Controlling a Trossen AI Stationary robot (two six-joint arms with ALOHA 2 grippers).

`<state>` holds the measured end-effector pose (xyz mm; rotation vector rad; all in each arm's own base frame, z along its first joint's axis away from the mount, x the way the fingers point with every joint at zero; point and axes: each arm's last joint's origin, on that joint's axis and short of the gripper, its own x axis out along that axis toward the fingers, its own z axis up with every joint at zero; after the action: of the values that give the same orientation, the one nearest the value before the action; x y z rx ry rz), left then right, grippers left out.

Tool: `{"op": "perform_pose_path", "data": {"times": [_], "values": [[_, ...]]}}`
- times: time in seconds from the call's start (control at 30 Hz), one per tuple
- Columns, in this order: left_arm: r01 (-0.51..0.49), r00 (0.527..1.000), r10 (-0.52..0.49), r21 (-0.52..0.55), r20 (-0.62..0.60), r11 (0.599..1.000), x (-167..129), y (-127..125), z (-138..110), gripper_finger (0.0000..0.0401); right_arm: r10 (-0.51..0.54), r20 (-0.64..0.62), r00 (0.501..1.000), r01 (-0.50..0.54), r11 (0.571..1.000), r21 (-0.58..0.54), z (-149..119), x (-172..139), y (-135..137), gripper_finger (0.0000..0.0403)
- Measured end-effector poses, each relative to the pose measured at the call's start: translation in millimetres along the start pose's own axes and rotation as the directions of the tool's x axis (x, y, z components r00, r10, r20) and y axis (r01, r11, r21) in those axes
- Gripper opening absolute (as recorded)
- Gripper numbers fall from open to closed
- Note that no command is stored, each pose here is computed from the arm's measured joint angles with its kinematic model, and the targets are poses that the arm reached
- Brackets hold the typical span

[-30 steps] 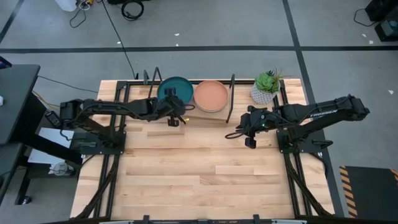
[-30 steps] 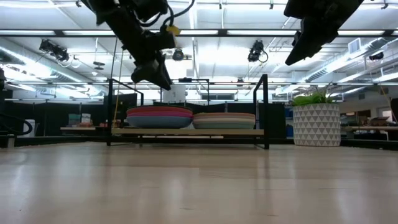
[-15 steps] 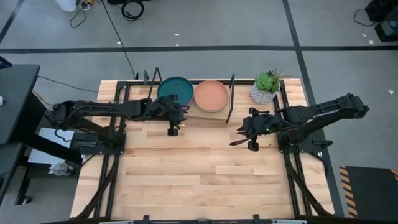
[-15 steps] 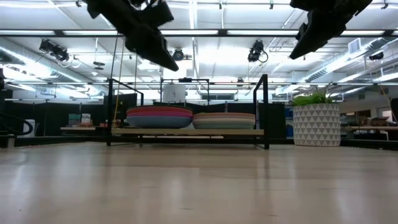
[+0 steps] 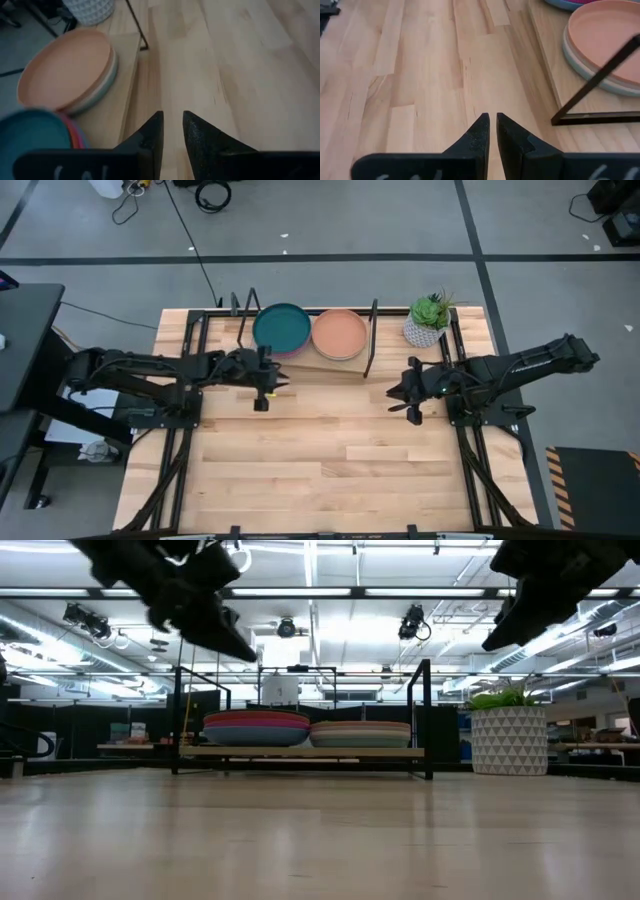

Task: Place and stack plates onto a shelf
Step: Return to Home Position

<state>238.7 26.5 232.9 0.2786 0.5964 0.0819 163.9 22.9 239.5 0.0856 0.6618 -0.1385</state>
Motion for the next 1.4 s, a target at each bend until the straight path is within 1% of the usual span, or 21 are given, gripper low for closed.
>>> {"op": "perform_pose_path", "data": {"times": [0.17, 0.27, 0.33, 0.53, 0.67, 0.83, 1.0, 1.13, 1.3, 1.4], "values": [[-0.017, 0.998, 0.019, -0.046, 0.058, 0.999, -20.4, -2.1, -12.4, 0.0069, 0.013, 0.080, 0.997, -0.015, 1.000, 0.025, -10.2, -12.7, -6.0, 0.0039], [-0.024, 0.995, 0.031, -0.072, 0.097, 0.997, -33.5, -3.3, -19.1, 0.0066, 0.001, 0.145, 0.989, -0.007, 0.999, 0.041, -14.2, -20.7, -9.8, 0.0039], [-0.029, 0.991, 0.041, -0.089, 0.127, 0.996, -39.9, -4.2, -23.6, 0.0064, -0.007, 0.166, 0.986, 0.000, 0.999, 0.045, -18.2, -24.9, -12.2, 0.0039], [-0.036, 0.981, 0.060, -0.128, 0.187, 0.991, -54.8, -10.2, -47.1, 0.0064, -0.006, 0.233, 0.973, -0.008, 0.998, 0.059, -27.2, -30.5, -16.1, 0.0039], [-0.041, 0.968, 0.078, -0.153, 0.239, 0.987, -62.4, -14.0, -61.3, 0.0064, -0.011, 0.269, 0.963, -0.007, 0.998, 0.068, -33.9, -27.7, -18.3, 0.0039], [-0.055, 0.946, 0.104, -0.165, 0.307, 0.985, -72.0, -17.0, -74.1, 0.0064, -0.028, 0.363, 0.931, 0.003, 0.998, 0.069, -41.8, -14.4, -21.3, 0.0038], [-0.073, 0.923, 0.135, -0.181, 0.360, 0.981, -79.9, -19.6, -86.0, 0.0064, -0.027, 0.366, 0.930, 0.003, 0.998, 0.064, -53.9, -2.2, -27.5, 0.0023], [-0.082, 0.906, 0.153, -0.193, 0.393, 0.978, -82.8, -22.1, -95.5, 0.0064, -0.054, 0.373, 0.926, 0.027, 0.997, 0.077, -60.8, 1.3, -34.8, 0.0008], [-0.153, 0.884, 0.235, -0.226, 0.404, 0.962, -84.3, -22.9, -105.9, 0.0064, -0.071, 0.393, 0.917, 0.037, 0.995, 0.092, -65.9, 1.0, -42.5, 0.0011], [-0.192, 0.868, 0.280, -0.243, 0.409, 0.951, -85.4, -22.9, -109.9, 0.0064, -0.068, 0.421, 0.905, 0.038, 0.996, 0.079, -69.6, 2.1, -45.8, 0.0017]]}}
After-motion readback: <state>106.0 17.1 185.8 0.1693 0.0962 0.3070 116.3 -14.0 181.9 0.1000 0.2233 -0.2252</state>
